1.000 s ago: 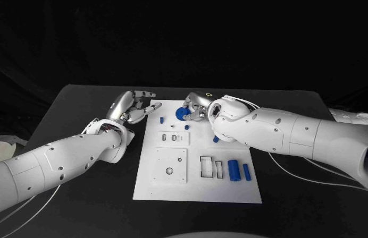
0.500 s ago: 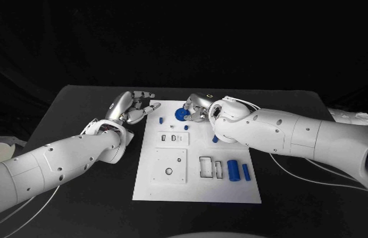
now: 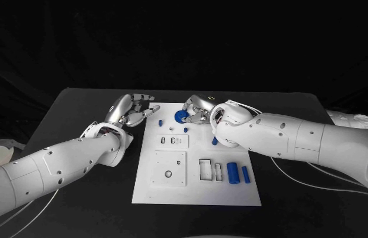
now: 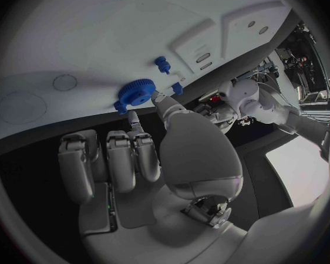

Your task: Assemble the parts on the task board

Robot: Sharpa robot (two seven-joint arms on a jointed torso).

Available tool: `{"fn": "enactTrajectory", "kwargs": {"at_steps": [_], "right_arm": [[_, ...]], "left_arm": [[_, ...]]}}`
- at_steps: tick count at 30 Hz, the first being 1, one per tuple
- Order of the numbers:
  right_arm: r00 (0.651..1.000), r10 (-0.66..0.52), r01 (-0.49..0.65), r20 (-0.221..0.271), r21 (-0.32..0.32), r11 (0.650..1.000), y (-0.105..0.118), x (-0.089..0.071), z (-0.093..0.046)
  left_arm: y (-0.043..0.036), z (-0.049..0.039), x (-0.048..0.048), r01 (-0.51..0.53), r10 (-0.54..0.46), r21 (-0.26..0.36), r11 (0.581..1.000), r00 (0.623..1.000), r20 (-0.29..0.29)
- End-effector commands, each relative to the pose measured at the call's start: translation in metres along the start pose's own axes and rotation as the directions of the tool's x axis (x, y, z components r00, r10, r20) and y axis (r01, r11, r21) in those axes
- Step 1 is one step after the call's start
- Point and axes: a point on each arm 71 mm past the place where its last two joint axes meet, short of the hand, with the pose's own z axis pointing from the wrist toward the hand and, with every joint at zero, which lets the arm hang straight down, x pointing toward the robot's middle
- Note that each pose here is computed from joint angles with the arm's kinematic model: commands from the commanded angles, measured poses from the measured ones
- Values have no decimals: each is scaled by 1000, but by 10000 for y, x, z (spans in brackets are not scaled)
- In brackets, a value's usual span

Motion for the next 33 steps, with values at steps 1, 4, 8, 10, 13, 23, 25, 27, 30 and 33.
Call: {"fn": "enactTrajectory", "kwargs": {"at_steps": [1,4,8,10,13,23,25,27,30,33], "right_arm": [[978,141,-131,152,-75,989,18,-134,-74],[954,209,-192,214,-99,976,-25,-235,-172],[916,289,-267,277,-115,957,-106,-390,-323],[901,322,-303,292,-109,947,-162,-459,-403],[881,365,-357,301,-85,930,-277,-573,-532],[877,435,-442,206,-14,897,-637,-690,-887],[880,434,-440,192,-8,898,-666,-687,-916],[889,426,-432,169,1,902,-709,-680,-958],[905,402,-408,139,17,913,-782,-666,-1013],[914,387,-394,122,39,918,-854,-653,-1060]], "left_arm": [[-18,10,5,2,-2,9,1000,1000,2],[-19,12,8,2,-2,11,1000,1000,1],[-20,14,12,1,-1,14,1000,1000,2],[-23,16,15,1,-1,17,1000,1000,2],[-26,20,23,1,-1,21,1000,1000,2],[-40,33,55,5,-5,29,1000,1000,1],[-41,34,57,5,-5,30,1000,1000,1],[-43,35,62,6,-6,31,1000,1000,0],[-49,37,70,7,-7,33,999,1000,-1],[-51,37,71,8,-8,33,999,1000,-2]]}}
